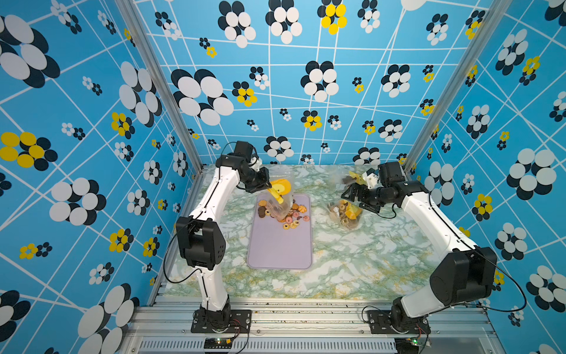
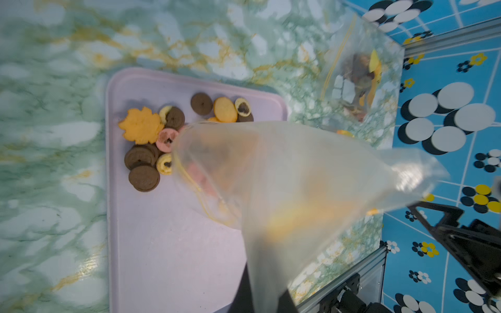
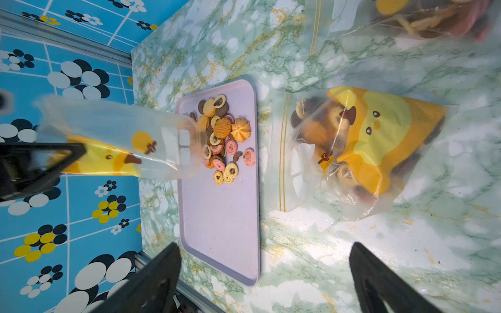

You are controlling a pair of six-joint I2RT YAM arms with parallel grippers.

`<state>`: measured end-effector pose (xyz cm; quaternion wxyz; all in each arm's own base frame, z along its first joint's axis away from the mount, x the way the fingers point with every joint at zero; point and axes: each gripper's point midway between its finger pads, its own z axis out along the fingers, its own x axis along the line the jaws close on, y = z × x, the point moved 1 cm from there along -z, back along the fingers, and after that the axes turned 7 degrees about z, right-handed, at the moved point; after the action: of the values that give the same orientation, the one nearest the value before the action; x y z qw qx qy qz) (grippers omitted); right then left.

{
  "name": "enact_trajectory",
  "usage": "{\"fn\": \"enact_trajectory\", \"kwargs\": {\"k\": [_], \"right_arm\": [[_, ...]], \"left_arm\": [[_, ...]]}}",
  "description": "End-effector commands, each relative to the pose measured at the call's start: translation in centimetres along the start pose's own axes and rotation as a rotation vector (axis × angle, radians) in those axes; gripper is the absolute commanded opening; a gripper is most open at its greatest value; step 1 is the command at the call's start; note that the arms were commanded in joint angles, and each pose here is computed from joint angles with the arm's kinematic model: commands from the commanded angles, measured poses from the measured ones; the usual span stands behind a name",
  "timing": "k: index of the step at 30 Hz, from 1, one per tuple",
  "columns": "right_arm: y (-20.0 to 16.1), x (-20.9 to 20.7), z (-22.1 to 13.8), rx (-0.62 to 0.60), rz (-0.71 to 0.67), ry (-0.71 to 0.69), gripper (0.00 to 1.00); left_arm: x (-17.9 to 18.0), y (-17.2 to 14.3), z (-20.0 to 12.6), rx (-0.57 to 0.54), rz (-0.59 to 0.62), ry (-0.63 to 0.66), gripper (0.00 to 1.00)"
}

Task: Pour cookies out of the ziploc bag
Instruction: 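Pour the cookies out of the ziploc bag onto the tray, then place the ziploc bag at the corner of the board.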

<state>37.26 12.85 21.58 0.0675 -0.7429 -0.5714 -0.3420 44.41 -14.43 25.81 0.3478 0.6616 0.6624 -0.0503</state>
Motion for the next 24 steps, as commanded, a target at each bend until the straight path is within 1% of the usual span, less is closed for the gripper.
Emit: {"fn": "enact_trajectory", "kwargs": {"k": [1, 4, 6, 11, 13, 16, 20, 24], "right_arm": [[0.6, 0.4, 0.2, -0.004, -0.024, 0.021, 0.99], [0.6, 0.4, 0.3, -0.003, -0.021, 0.023, 0.99], [0.6, 0.4, 0.3, -0.002, -0.022, 0.024, 0.99], [0.5, 0.1, 0.2, -0.004, -0.018, 0.025, 0.99], [0.5, 0.0, 0.2, -0.006, -0.015, 0.028, 0.99], [0.4, 0.0, 0.1, -0.009, -0.013, 0.030, 0.99], [0.1, -0.1, -0.1, -0.017, -0.009, 0.032, 0.99], [-0.4, -0.4, -0.8, -0.030, -0.005, 0.025, 0.99]], "left_arm": [[1.6, 0.4, -2.8, 0.006, -0.011, 0.050, 0.00], [3.4, 1.5, -4.2, -0.038, -0.035, 0.085, 0.00], [5.1, 2.1, -5.1, -0.069, -0.052, 0.136, 0.00], [10.7, 3.8, -6.9, -0.145, -0.039, 0.407, 0.00], [12.4, 4.8, -7.1, -0.177, -0.039, 0.484, 0.00], [15.0, 6.7, -6.6, -0.235, -0.014, 0.613, 0.00], [19.7, 9.3, -5.1, -0.324, 0.045, 0.847, 0.00], [23.9, 10.4, -3.6, -0.385, 0.103, 1.094, 0.00]]}}
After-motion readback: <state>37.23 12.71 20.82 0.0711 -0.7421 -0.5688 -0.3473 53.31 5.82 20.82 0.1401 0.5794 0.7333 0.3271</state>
